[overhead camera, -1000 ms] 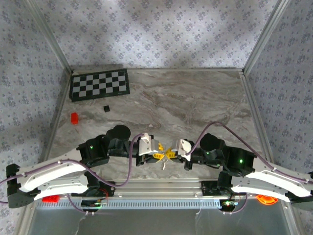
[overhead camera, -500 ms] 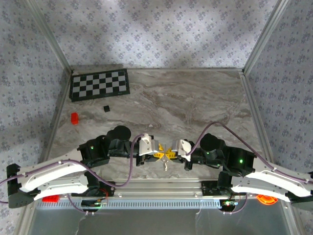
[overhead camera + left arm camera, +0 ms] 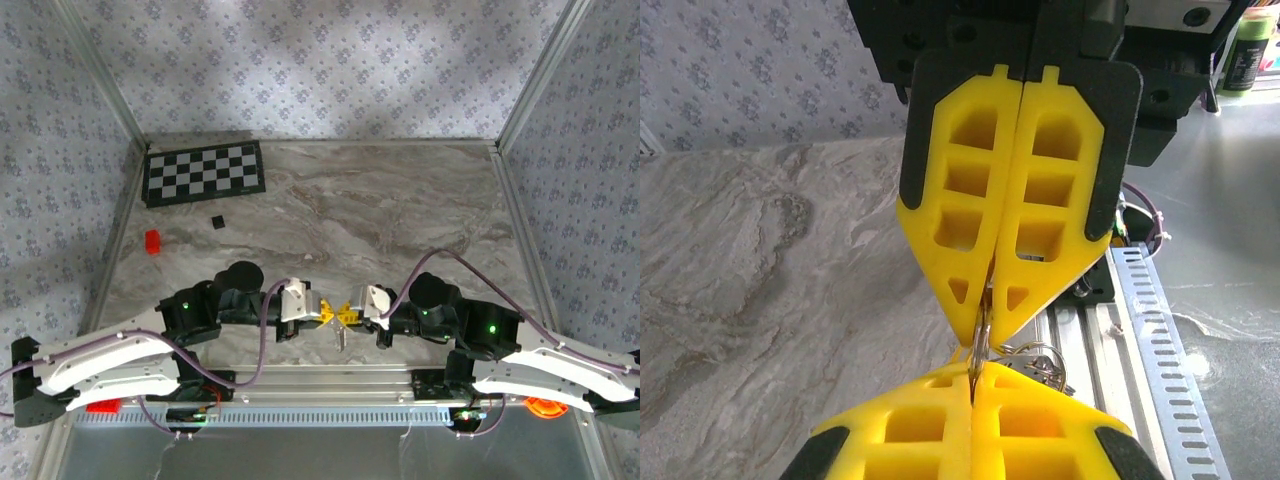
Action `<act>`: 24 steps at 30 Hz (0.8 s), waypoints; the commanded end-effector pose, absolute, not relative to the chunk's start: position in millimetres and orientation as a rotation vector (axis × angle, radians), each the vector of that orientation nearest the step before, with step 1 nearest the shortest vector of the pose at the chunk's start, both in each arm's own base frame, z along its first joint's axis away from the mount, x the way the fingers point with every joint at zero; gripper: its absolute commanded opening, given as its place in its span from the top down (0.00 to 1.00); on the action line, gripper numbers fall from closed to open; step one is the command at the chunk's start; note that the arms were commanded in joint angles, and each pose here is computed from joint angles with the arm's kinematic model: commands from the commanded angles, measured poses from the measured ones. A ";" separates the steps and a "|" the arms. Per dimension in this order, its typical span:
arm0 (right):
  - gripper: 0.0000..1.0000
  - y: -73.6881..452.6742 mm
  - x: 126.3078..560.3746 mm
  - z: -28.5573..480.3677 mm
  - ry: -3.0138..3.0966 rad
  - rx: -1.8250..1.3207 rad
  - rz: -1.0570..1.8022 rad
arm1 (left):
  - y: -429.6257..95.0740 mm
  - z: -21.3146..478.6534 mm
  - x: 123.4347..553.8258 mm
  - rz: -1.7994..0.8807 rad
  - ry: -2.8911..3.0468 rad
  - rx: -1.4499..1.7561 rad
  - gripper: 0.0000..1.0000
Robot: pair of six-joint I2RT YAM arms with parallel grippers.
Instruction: Put the keys on the keyring
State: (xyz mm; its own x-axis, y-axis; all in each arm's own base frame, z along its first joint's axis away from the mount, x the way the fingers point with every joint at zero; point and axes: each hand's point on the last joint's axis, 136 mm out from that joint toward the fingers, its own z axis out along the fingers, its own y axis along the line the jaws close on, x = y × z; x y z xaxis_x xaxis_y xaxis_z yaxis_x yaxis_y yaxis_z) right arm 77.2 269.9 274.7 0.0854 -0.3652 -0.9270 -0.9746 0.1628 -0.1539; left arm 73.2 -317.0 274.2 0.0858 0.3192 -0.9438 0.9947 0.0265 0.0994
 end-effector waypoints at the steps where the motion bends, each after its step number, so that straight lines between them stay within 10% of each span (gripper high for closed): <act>1: 1.00 269.4 75.8 294.2 1.403 -1.338 0.802 | -314.3 296.9 72.6 -0.955 1.319 1.389 1.00; 13: 0.63 262.7 72.7 306.5 1.369 -1.272 0.857 | -303.9 321.1 70.1 -0.989 1.217 1.287 1.00; 24: 0.60 256.5 61.4 318.2 1.268 -1.240 0.936 | -296.4 346.6 54.6 -1.090 1.099 1.246 1.00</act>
State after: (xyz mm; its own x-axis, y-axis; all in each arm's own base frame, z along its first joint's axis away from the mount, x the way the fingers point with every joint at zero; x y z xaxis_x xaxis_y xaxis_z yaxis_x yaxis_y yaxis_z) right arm 66.1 255.3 310.3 0.1198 -0.1827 -0.9758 -0.9739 0.1690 -0.1512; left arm 63.7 -298.7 325.1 0.1380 0.0794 -0.9872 0.9883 0.0546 0.1425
